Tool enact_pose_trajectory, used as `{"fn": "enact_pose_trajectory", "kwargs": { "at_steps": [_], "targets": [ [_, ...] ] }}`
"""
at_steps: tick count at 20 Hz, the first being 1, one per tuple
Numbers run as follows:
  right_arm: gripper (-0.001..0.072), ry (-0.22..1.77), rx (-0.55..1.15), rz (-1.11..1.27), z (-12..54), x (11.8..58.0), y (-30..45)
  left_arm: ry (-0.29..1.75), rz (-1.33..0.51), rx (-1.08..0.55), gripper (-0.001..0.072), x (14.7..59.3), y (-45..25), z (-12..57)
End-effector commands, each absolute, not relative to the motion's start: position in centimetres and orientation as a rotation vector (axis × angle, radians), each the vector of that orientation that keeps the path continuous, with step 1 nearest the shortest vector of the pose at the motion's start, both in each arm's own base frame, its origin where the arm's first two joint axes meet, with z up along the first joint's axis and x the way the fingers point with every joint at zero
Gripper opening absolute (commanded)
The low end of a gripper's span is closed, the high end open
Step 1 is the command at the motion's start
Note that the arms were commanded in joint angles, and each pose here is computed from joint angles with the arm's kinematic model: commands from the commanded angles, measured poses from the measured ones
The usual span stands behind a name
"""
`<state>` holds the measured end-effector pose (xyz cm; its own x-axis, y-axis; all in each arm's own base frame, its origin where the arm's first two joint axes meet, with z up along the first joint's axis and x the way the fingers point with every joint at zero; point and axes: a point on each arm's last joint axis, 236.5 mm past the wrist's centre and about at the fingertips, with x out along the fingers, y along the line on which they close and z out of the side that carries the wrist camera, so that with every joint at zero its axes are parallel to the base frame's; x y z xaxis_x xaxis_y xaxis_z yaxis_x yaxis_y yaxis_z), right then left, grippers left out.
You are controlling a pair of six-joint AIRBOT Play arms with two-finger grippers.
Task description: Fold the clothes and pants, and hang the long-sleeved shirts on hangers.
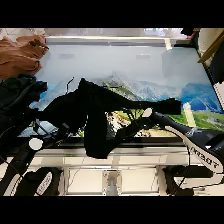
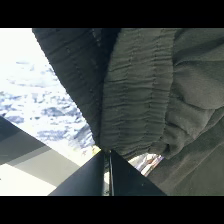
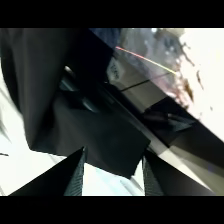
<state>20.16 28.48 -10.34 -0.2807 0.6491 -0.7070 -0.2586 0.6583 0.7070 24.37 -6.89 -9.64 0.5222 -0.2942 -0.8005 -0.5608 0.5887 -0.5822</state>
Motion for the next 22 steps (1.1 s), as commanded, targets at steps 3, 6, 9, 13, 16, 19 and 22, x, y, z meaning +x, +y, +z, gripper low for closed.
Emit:
{"fn": "enact_pose_trajectory", "kwargs": {
  "at_steps": [3, 6, 9, 13, 16, 19, 22],
  "targets": [
    [0.0388, 1.675, 0.291, 0.902, -11.6, 19.6, 27.9, 1.049, 0.194, -0.971, 0.0027, 24.4, -6.9, -9.6],
    [0.0121, 1.655, 0.306, 0.933, -11.4, 19.8, 28.4, 1.049, 0.194, -0.971, 0.0027, 24.4, -6.9, -9.6],
    [0.0010, 1.649, 0.343, 0.987, -9.9, 19.6, 29.0, 1.038, 0.175, -0.935, 0.0026, 24.5, -6.7, -9.4],
    [0.0009, 1.511, 0.350, 1.041, -2.6, 23.1, 26.8, 0.913, 0.187, -0.878, 0.0025, 25.5, -3.8, -6.5],
    [0.0009, 1.302, 0.279, 0.896, 4.9, 27.3, 21.2, 0.865, 0.271, -0.771, 0.0025, 24.0, 0.3, -3.8],
    [0.0009, 1.077, 0.136, 0.588, 12.1, 30.2, 12.6, 0.810, 0.414, -0.635, 0.0025, 21.4, 5.2, -0.9],
    [0.0008, 0.926, 0.053, 0.361, 17.8, 30.5, 5.7, 0.837, 0.458, -0.511, 0.0025, 19.8, 7.4, 0.5]
  ]
}}
